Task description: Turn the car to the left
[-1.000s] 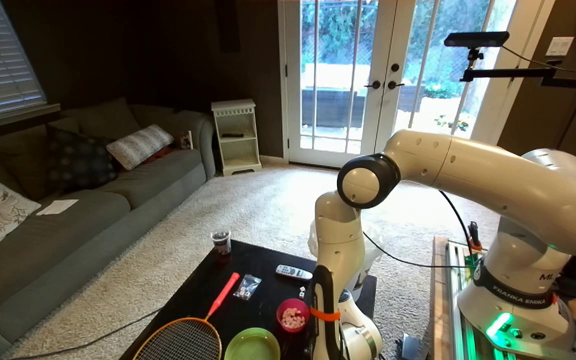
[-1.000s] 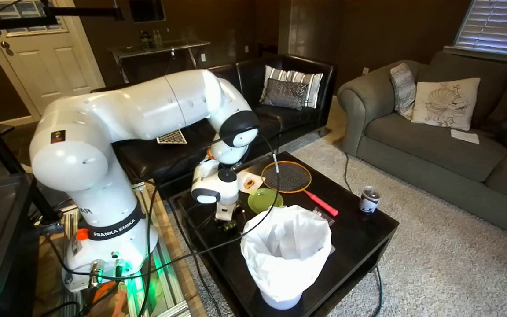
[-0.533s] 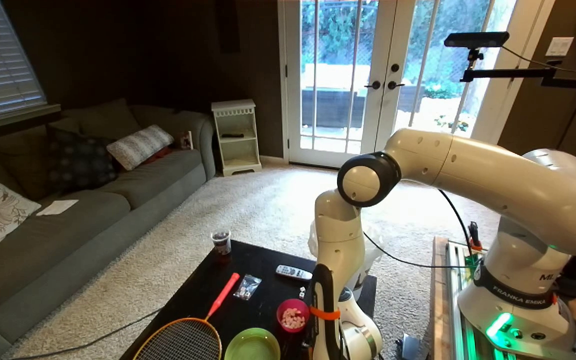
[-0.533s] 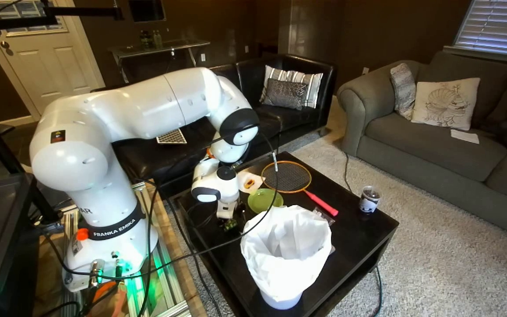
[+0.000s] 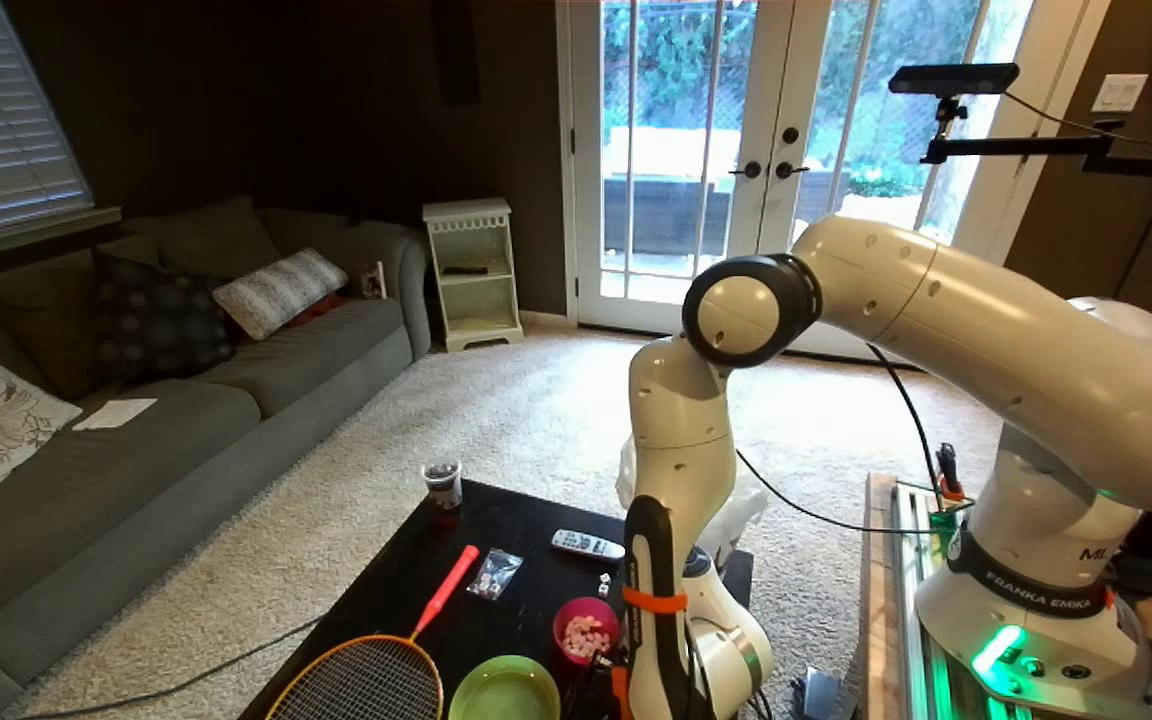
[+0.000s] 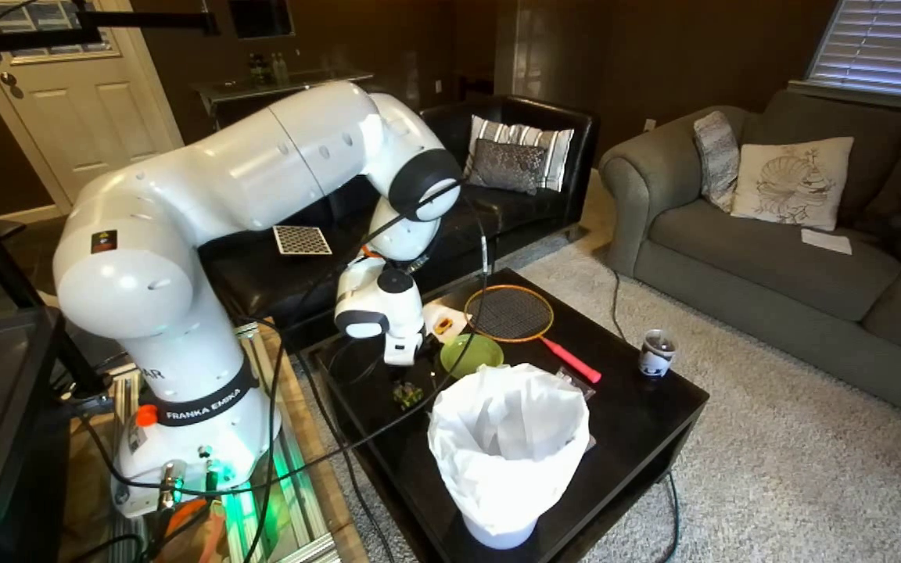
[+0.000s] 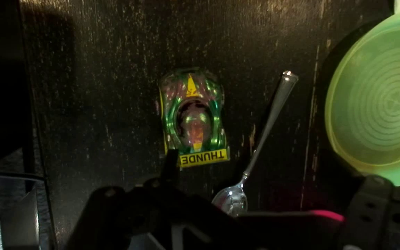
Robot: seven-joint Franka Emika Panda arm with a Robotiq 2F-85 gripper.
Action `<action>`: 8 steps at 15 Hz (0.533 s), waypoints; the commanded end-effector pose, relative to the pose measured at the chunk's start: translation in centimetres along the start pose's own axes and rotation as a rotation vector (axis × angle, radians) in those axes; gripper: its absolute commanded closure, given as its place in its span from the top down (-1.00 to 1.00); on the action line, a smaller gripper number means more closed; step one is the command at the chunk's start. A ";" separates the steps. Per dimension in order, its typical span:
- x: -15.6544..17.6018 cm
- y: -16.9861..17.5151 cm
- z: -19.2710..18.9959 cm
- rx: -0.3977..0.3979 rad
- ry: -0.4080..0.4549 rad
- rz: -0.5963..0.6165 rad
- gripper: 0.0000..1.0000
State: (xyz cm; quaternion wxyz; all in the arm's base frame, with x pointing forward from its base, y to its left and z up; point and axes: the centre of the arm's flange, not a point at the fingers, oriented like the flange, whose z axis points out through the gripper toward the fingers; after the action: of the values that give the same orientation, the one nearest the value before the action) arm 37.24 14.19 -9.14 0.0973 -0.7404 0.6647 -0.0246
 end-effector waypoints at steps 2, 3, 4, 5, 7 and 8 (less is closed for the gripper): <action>-0.7 -0.1 -5.4 -0.033 0.058 0.012 1.00; -0.8 -0.2 -6.0 -0.034 0.063 0.008 1.00; -1.0 -0.2 -6.6 -0.040 0.070 -0.001 1.00; -1.2 -0.3 -7.1 -0.041 0.069 -0.018 1.00; -1.6 -0.3 -8.0 -0.050 0.064 -0.046 1.00; -1.9 -0.4 -8.4 -0.053 0.060 -0.064 1.00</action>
State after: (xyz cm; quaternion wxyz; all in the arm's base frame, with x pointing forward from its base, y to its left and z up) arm 36.22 14.68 -3.50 0.0686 -0.7518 0.6548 -0.0378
